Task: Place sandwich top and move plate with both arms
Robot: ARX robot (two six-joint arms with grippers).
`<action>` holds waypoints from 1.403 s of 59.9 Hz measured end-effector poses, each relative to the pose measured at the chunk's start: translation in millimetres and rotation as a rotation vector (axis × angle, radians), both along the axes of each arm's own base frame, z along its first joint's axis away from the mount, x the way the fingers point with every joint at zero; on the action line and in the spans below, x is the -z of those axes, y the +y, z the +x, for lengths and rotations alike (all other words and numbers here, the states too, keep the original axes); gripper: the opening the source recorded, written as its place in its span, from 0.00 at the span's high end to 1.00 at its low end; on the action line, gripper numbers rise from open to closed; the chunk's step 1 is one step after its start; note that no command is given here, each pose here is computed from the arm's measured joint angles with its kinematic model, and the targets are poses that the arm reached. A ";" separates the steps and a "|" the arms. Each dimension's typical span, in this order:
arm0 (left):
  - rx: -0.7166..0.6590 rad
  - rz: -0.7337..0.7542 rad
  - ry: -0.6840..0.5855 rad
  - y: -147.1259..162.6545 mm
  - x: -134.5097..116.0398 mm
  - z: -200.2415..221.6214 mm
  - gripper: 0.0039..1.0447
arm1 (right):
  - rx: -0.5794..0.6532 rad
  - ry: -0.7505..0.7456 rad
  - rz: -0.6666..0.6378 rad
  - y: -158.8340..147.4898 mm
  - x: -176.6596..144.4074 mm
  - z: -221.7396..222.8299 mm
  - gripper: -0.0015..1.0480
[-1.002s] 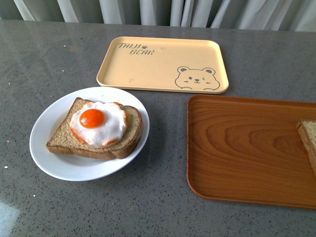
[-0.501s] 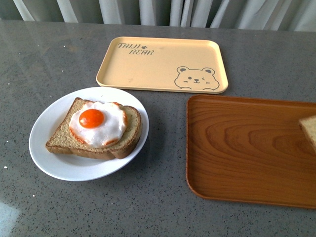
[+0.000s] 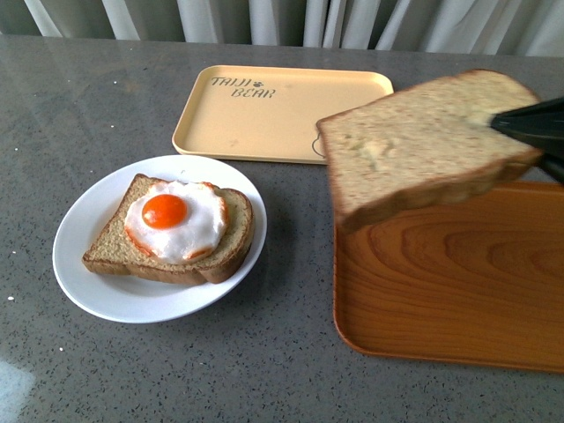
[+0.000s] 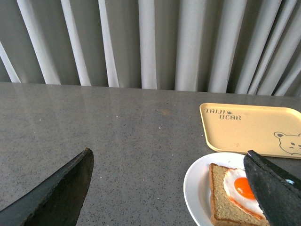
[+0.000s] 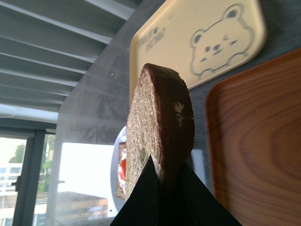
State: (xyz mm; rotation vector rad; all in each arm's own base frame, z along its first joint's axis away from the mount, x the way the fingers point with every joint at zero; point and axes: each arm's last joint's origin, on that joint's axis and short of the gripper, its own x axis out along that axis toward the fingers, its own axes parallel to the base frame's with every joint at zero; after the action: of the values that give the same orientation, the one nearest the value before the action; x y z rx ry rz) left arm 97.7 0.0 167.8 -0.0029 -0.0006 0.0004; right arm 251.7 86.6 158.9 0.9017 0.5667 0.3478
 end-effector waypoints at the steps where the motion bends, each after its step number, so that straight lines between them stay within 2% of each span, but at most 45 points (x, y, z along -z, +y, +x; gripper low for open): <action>1: 0.000 0.000 0.000 0.0 0.0 0.0 0.08 | -0.007 -0.004 0.006 8.1 -0.3 0.4 0.97; 7: 0.000 0.000 0.000 0.0 0.0 0.0 0.08 | -0.045 -0.028 0.056 63.4 -1.6 -0.7 0.97; 12: 0.000 0.000 0.000 0.0 0.0 0.0 0.08 | -0.060 -0.027 0.083 94.7 3.2 -2.5 0.97; 16: 0.000 0.000 0.000 0.0 0.0 0.0 0.08 | -0.055 -0.015 0.094 112.2 11.8 -2.9 0.97; 28: 0.000 0.000 0.000 0.0 0.0 0.0 0.08 | -0.024 0.017 0.099 138.4 32.8 2.3 0.97; 51: 0.000 0.000 0.000 0.0 0.0 0.0 0.08 | 0.029 0.048 0.082 160.3 55.9 15.9 0.97; 84: 0.000 0.000 0.000 0.0 0.0 0.0 0.08 | 0.015 0.081 0.025 158.6 76.5 -5.1 0.96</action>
State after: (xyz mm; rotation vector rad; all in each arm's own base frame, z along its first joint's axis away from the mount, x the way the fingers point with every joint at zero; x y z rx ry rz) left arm 97.7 0.0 167.8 -0.0029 -0.0006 0.0004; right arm 246.6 245.1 82.4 0.9468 0.6304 0.3063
